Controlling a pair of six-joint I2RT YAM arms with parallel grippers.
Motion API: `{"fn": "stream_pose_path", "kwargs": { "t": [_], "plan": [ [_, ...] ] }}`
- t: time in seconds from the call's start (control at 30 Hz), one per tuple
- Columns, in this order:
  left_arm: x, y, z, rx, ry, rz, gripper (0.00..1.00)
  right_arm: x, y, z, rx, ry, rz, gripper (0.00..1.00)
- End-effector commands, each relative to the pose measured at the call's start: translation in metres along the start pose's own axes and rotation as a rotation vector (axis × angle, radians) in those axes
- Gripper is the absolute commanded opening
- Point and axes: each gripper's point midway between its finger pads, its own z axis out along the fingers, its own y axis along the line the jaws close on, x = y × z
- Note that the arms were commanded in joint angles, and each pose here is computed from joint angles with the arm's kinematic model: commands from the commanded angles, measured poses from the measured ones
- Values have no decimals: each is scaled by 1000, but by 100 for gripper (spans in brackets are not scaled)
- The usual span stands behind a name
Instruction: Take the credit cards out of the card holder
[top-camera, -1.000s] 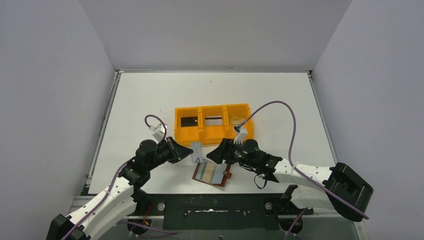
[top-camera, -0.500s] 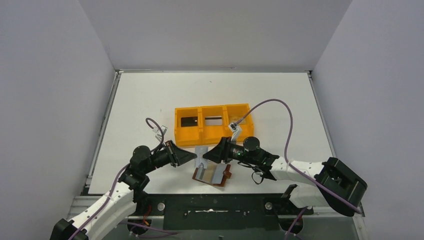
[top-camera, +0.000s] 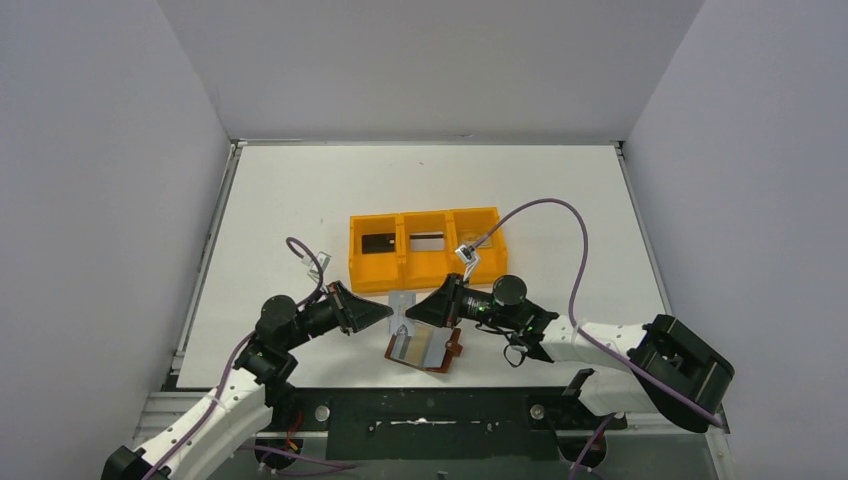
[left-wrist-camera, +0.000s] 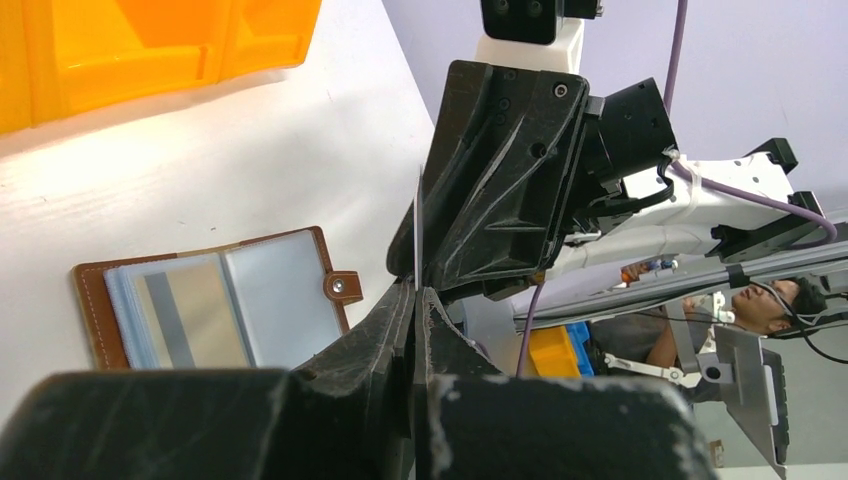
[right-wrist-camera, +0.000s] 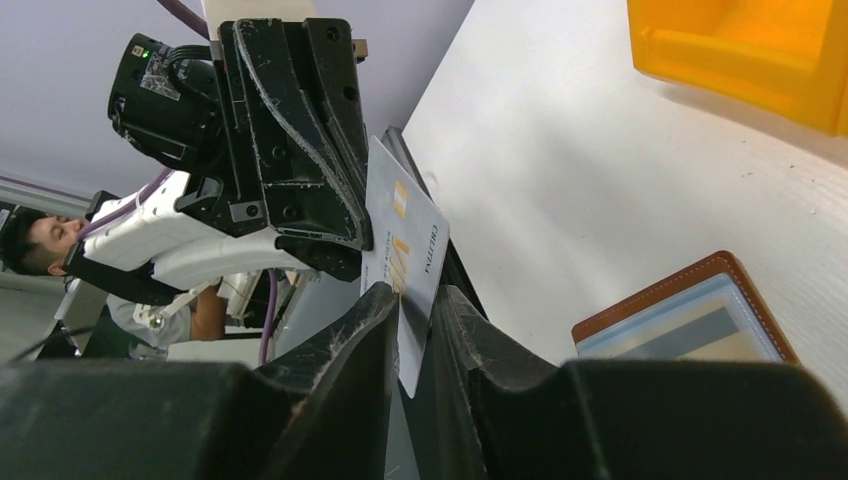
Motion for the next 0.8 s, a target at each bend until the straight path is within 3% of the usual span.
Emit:
{"fn": "stream_pose_path", "kwargs": {
  "t": [0.0, 0.23, 0.33, 0.4, 0.53, 0.63, 0.77],
  "plan": [
    [-13, -15, 0, 53, -54, 45, 0, -11, 26, -2, -112, -38, -33, 19],
    [-17, -11, -1, 25, -79, 47, 2, -10, 23, -7, -88, -46, -41, 0],
    [-16, -8, -2, 0, -71, 52, 29, -12, 24, -10, -80, -53, -46, 0],
    [-18, -3, -2, -36, -76, 59, 35, -13, 23, -11, -67, -59, -52, 0],
    [-26, 10, -6, -146, -109, 76, 60, -17, 5, -12, 60, -57, -84, 0],
    [-31, 24, -14, -251, -134, 95, 67, -28, -11, -18, 202, -70, -142, 0],
    [-33, 39, -27, -369, -147, 111, 68, -57, -28, -35, 410, -139, -250, 0]
  ]
}}
